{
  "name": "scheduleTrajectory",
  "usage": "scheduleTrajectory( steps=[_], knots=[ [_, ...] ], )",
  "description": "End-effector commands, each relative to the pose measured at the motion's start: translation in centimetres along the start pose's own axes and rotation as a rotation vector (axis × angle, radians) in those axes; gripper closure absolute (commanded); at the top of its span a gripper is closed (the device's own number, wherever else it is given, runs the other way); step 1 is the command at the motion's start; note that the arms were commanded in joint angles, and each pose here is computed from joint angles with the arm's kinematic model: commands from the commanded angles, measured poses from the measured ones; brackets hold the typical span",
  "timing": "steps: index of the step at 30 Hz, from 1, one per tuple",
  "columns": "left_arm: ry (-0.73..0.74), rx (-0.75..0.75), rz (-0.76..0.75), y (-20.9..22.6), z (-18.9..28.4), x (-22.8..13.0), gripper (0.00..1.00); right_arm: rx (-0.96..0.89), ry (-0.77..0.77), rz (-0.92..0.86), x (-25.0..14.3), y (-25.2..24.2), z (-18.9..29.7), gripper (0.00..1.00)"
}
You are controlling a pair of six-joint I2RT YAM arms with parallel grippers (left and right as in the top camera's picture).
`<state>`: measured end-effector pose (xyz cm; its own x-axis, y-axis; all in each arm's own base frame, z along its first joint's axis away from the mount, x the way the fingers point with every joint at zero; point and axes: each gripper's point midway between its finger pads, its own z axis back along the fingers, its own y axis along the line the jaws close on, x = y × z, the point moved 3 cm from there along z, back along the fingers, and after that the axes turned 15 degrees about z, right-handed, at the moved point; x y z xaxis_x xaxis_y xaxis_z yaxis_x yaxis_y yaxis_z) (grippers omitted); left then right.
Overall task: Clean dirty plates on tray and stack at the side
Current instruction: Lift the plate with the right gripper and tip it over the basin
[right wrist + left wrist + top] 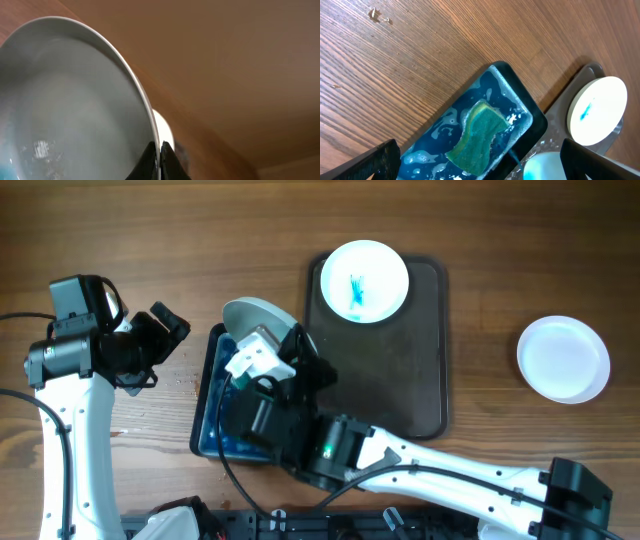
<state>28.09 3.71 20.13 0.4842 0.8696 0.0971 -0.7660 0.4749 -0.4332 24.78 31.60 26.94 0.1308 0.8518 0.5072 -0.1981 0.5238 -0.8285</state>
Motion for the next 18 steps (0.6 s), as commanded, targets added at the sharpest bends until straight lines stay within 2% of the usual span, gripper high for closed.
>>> scheduleTrajectory(
  steps=[1, 13, 18],
  knots=[
    [-0.007, -0.027, -0.005, -0.55, 0.65, 0.21, 0.0, -0.056, -0.005, 0.033, 0.79, -1.18, 1.02, 0.96],
    [-0.007, -0.027, -0.005, -0.55, 0.65, 0.21, 0.0, -0.058, -0.025, 0.051, 1.43, -1.33, 1.16, 0.96],
    [-0.007, -0.027, -0.005, -0.55, 0.65, 0.21, 0.0, -0.032, -0.039, 0.124, 1.63, -0.94, 1.14, 0.96]
  ],
)
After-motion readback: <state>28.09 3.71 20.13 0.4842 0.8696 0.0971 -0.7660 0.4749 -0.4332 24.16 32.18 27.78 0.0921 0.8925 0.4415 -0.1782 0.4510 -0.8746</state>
